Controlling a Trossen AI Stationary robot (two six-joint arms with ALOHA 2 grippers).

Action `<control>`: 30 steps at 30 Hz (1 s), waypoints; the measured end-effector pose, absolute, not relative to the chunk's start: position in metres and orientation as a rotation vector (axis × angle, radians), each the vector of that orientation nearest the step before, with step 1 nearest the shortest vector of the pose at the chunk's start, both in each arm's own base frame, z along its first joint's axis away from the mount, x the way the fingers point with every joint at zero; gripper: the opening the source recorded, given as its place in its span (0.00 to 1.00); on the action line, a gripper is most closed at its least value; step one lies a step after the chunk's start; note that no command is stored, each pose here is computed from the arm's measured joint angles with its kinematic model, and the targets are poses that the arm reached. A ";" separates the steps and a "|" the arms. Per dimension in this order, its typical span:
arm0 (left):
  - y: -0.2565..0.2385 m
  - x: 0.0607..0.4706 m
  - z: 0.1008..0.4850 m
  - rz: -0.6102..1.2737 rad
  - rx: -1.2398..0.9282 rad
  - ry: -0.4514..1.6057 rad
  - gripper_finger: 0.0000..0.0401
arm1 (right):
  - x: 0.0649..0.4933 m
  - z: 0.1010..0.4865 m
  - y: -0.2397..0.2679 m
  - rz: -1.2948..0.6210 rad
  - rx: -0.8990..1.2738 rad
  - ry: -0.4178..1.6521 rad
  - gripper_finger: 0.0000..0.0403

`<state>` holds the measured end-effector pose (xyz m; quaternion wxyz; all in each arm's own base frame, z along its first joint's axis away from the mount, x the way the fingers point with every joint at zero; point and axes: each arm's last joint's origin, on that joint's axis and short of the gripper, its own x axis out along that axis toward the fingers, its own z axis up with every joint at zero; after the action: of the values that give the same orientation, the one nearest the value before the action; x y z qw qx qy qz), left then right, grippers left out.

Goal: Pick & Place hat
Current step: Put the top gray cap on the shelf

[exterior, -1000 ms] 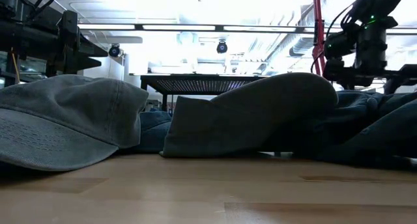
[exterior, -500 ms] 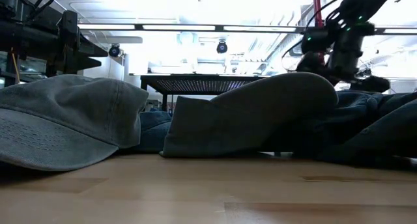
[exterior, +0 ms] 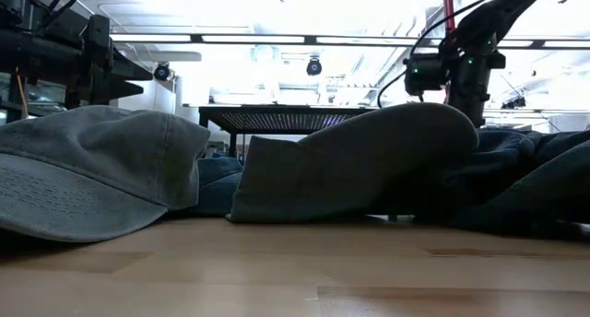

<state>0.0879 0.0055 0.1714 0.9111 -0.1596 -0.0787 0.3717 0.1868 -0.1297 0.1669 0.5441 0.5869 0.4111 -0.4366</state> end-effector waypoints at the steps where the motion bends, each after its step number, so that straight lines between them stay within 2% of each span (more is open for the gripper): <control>1: 0.006 0.088 0.172 0.766 -0.329 -0.163 0.51 | 0.188 0.165 -0.129 -1.045 1.405 0.971 0.68; 17: 0.006 0.088 0.172 0.766 -0.329 -0.163 0.51 | 0.202 0.157 -0.116 -1.083 1.430 0.995 0.67; 30: 0.006 0.088 0.171 0.766 -0.329 -0.162 0.51 | 0.204 0.157 -0.106 -1.065 1.416 1.046 0.39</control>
<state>0.0879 0.0055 0.1715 0.9112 -0.1596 -0.0787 0.3717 0.2037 -0.1063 0.1568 0.5160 0.5895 0.4354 -0.4434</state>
